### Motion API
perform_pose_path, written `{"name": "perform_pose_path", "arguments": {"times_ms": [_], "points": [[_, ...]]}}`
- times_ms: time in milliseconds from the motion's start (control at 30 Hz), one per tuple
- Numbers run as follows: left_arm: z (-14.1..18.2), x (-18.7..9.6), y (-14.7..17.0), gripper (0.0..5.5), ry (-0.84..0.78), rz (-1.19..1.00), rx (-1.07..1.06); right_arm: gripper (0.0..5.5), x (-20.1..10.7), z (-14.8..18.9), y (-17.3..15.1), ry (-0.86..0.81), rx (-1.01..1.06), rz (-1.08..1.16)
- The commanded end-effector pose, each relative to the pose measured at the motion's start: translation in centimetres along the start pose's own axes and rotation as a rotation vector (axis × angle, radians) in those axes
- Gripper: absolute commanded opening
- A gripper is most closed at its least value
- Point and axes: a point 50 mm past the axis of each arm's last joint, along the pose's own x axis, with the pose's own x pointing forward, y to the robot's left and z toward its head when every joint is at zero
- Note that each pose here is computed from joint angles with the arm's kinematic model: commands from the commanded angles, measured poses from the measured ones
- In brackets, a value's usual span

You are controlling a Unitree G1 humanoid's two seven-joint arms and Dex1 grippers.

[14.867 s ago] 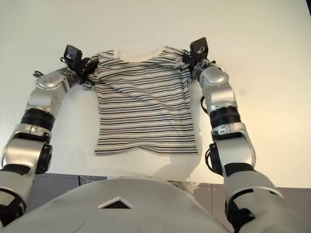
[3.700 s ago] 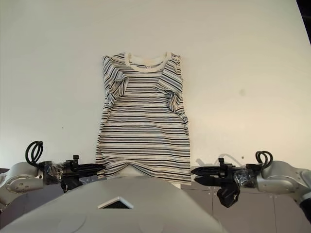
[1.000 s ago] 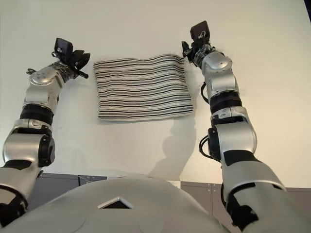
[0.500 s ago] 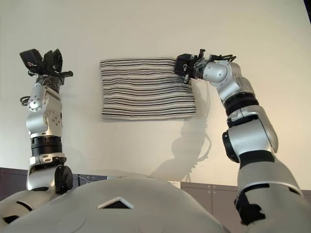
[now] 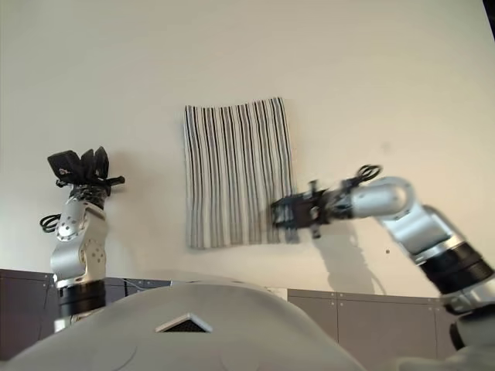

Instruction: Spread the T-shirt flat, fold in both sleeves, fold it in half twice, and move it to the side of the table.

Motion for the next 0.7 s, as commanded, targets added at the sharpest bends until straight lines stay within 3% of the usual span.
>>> {"name": "perform_pose_path", "arguments": {"times_ms": [33,167,267,333,400,533,700], "points": [[3.0,-0.7,-0.2,1.18,-0.045,-0.187,0.211,1.88,0.4,0.7,-0.6,0.033,0.057,-0.132],[4.1,-2.7,-0.5,1.18,-0.108,-0.391,0.525,1.88,-4.7,2.7,-2.4,-0.092,0.104,-0.382],[3.0,-5.4,-1.1,1.18,-0.112,-0.648,0.866,1.88,-7.3,2.0,-0.8,0.071,-0.067,-0.364],[1.5,-6.6,-1.2,1.18,-0.073,-0.784,0.978,1.88,-7.1,-0.5,1.7,0.227,-0.216,-0.231],[-0.5,-7.2,-1.3,1.38,-0.029,-0.904,1.065,2.25,-7.0,-2.5,3.6,0.298,-0.325,-0.145],[-2.9,-8.8,-1.2,2.05,-0.002,-1.122,1.232,3.03,-6.9,-3.8,4.1,0.292,-0.456,-0.192],[-4.0,-8.0,-1.6,2.57,-0.113,-1.25,1.39,3.09,-5.3,-4.2,3.8,0.231,-0.567,-0.167]]}}
